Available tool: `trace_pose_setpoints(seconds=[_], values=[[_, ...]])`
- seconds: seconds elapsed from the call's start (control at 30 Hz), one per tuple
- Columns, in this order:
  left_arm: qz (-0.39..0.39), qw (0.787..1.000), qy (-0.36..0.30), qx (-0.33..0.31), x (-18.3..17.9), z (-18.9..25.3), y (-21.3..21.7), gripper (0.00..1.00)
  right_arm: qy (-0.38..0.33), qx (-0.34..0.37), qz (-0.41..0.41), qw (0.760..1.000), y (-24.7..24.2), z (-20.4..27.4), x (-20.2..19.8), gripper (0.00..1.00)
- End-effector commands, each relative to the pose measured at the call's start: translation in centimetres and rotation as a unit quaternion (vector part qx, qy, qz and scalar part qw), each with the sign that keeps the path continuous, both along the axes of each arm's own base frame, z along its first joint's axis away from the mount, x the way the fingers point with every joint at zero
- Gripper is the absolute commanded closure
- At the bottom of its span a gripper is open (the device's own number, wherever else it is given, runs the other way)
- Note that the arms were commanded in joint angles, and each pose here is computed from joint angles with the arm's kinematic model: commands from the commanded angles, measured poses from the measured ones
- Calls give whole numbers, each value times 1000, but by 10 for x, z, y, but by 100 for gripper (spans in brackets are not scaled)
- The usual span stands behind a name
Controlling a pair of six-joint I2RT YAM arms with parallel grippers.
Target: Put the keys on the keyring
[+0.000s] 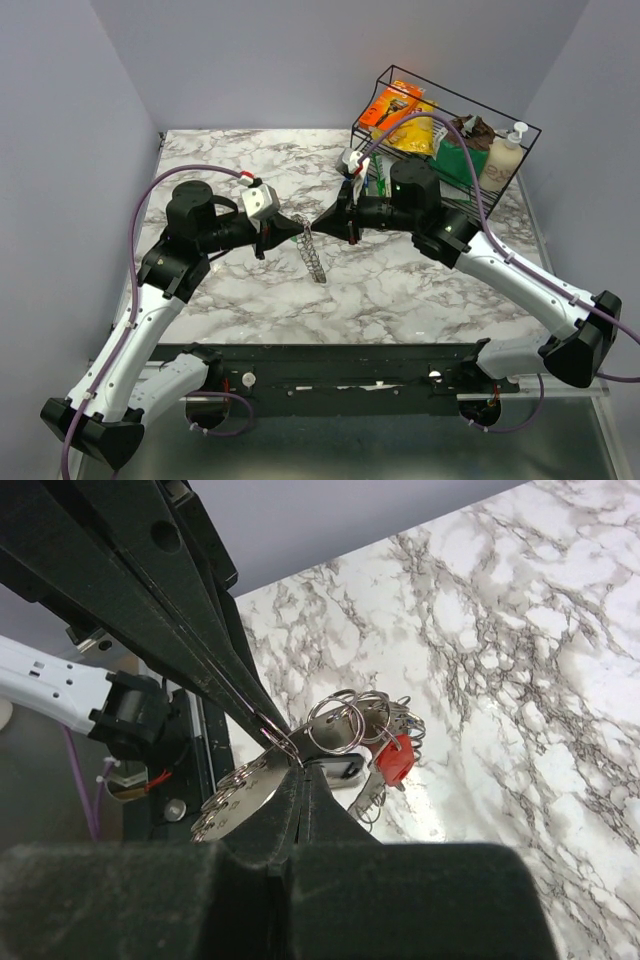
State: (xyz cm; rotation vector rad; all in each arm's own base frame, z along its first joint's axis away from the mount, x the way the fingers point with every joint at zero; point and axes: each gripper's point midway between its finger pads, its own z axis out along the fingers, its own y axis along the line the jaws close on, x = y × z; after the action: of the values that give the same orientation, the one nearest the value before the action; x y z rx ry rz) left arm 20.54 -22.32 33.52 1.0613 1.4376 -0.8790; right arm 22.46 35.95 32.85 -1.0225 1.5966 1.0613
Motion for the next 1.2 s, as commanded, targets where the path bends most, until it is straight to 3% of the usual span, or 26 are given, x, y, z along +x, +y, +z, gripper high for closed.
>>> trace_pose_setpoints(seconds=[0.0,0.07,0.17,0.4,0.53,0.77,1.0,1.17], values=[[-17,998,-46,-36,-11,33,-2,100,9,-5,3,1000,2,0,0,99],[-19,998,-46,-36,-11,33,-2,100,6,-5,4,1000,1,0,-2,99],[-20,998,-46,-38,-11,33,-3,100,-6,-3,4,1000,-3,2,-4,88],[-28,998,-44,-41,-12,34,-4,100,-51,15,6,999,-15,12,-12,36],[-38,997,-47,-43,-16,36,-6,100,-96,28,17,995,-21,20,-18,22],[-75,995,-43,-50,-27,40,-10,100,-159,76,60,982,-27,56,-41,17],[-95,993,-41,-56,-33,47,-12,100,-168,116,120,972,-17,80,-58,25],[-95,993,-46,-59,-35,51,-12,100,-142,114,154,971,-7,72,-62,32]])
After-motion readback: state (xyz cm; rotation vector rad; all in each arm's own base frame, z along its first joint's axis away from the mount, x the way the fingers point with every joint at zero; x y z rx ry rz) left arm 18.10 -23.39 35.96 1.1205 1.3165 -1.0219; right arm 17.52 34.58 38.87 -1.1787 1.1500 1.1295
